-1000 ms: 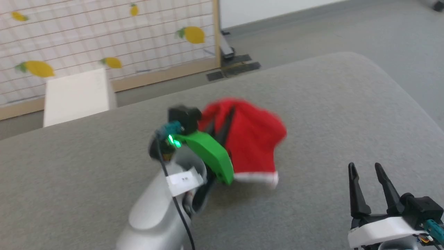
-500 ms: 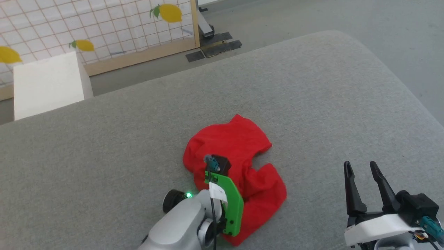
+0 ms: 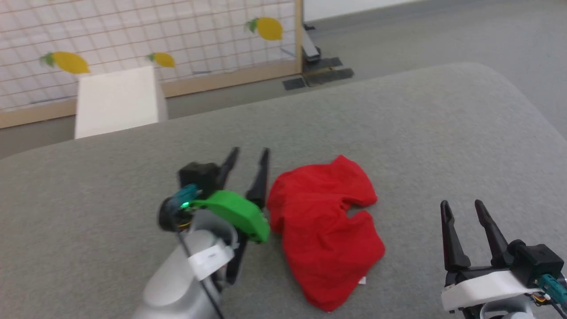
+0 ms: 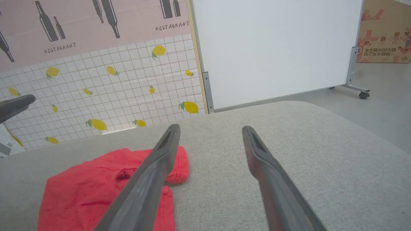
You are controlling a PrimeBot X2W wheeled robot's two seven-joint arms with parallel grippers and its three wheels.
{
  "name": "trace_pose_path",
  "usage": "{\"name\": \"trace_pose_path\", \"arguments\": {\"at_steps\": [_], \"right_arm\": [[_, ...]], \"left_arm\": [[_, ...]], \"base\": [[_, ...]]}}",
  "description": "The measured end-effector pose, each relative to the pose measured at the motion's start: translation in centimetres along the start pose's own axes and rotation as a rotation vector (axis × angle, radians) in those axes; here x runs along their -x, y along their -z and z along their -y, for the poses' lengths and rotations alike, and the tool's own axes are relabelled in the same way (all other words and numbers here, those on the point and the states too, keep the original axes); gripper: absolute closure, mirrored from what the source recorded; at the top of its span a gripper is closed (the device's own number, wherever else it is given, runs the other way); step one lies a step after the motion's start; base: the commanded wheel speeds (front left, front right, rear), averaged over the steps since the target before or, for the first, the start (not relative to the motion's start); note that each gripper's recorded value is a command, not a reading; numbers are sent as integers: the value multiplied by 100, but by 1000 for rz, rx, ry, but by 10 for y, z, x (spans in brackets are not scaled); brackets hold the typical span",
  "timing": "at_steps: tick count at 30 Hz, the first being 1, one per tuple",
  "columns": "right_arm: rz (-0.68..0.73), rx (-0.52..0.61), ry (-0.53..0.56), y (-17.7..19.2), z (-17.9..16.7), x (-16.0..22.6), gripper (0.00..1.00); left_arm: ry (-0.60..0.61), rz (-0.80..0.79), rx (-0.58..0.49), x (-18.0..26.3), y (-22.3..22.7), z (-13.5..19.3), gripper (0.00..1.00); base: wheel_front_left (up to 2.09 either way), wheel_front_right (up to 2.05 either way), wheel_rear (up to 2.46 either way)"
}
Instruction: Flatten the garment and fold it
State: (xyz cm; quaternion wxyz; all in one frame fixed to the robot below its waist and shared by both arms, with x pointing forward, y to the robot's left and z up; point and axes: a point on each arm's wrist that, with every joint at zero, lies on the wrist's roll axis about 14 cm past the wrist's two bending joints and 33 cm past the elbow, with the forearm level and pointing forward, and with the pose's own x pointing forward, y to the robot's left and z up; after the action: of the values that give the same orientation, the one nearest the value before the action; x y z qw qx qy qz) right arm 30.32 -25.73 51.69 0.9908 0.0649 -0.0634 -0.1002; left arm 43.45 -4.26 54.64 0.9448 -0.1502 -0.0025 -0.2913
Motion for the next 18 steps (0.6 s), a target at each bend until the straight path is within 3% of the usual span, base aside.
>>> {"name": "trace_pose_path", "arguments": {"at_steps": [7,18], "right_arm": [[32,1,-85,-11,-26,-12,0],[3,24,-187,-7,-59,-25,0]], "left_arm": [[-174,148,-98,53,-42,-54,0],[-386,154,-183,126,-36,-103,0]], "base": [[0,0,0],[0,0,0]]}}
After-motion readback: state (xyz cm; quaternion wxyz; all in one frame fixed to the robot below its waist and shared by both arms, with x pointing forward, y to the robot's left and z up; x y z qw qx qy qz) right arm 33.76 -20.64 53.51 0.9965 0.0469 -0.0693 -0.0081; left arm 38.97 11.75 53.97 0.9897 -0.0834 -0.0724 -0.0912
